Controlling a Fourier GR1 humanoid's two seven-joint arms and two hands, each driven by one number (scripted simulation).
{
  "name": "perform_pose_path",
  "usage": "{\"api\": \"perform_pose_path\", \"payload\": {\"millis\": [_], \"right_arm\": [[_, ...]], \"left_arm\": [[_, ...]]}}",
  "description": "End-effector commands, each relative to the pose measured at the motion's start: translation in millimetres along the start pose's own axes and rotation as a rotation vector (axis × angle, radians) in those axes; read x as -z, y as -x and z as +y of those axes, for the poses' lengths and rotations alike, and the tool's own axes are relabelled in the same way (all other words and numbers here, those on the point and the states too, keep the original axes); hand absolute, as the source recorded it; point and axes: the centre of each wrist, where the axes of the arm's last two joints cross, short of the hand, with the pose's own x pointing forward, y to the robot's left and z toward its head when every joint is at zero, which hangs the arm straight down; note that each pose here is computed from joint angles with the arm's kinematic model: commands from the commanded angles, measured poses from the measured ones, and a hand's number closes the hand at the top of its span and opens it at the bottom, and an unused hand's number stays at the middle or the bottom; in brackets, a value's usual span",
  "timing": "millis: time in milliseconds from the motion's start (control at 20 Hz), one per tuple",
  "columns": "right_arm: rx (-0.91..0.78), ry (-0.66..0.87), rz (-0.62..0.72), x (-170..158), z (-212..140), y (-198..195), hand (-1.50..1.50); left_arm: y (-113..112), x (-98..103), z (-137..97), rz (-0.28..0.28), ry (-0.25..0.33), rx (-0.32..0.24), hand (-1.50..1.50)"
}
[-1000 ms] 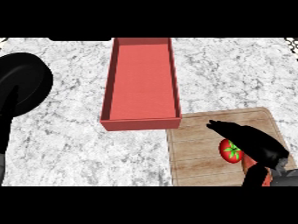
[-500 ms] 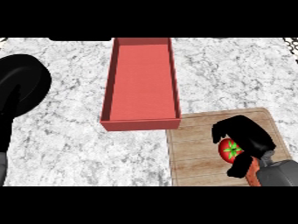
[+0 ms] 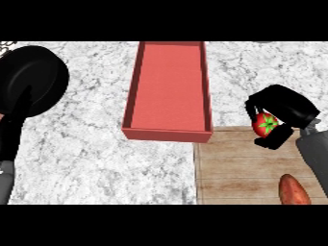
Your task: Pick the tomato from the cutting board and place it in the cardboard box
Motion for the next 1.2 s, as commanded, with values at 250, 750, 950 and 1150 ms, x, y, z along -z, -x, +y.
{"api": "perform_pose_path", "payload": {"millis": [250,750,950,1150], "right_arm": [[-0.043,0.235,-0.183,8.7,-117.0,49.3,1.50],[0.035,0.367,-0.504,59.2,-158.4,31.3,1.50],[0.146,0.324,-0.540,84.5,-165.6,13.3,1.50],[0.259,0.275,-0.572,124.6,-159.9,-28.8,1.50]], "left_arm": [[-9.4,11.3,-10.9,-0.011,0.035,-0.019,0.00],[1.6,9.8,-17.8,0.006,0.039,0.003,0.00],[-10.5,9.4,-0.6,0.007,0.019,0.021,0.00],[-2.5,2.9,-10.2,0.019,0.011,0.011,0.00]]}}
